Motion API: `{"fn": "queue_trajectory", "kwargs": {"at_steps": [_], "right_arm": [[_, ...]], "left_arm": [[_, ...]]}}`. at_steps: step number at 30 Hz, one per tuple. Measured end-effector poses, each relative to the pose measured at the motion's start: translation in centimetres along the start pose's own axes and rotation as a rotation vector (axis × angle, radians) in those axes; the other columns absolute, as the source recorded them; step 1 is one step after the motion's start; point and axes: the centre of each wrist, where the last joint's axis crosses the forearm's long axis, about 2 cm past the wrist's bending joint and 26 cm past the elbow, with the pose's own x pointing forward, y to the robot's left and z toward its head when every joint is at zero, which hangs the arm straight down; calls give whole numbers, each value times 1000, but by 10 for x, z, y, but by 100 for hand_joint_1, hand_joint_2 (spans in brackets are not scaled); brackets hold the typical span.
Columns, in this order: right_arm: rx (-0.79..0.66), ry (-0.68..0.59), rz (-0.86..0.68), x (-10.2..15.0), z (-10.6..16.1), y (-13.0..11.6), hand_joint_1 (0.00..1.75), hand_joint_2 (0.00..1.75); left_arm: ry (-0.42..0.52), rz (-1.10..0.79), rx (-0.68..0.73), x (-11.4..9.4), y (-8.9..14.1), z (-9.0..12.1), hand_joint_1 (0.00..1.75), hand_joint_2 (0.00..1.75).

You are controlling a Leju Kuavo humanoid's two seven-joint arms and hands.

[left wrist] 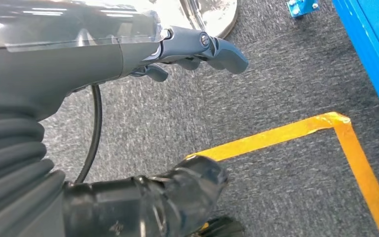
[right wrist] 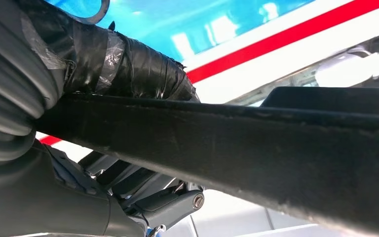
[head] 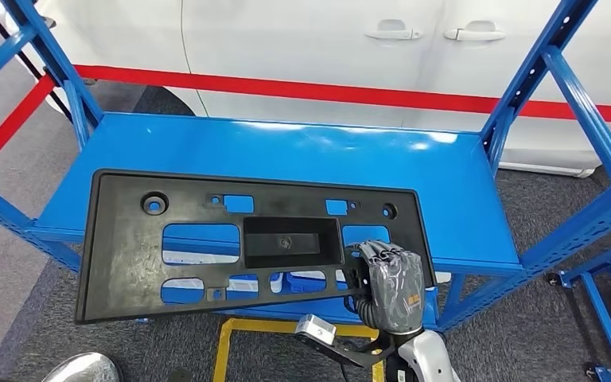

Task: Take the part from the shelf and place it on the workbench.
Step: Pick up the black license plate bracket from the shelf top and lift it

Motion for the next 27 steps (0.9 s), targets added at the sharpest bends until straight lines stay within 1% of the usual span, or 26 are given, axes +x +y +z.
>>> {"fn": "queue_trajectory", "kwargs": {"at_steps": [11, 27], "right_arm": [[6, 20, -31, 2, 3, 2, 175, 175], [14, 27, -41, 3, 5, 4, 175, 175]], "left_arm": [[13, -12, 14, -1, 0, 1, 0, 175], [9, -9, 19, 1, -3, 1, 0, 175]]}}
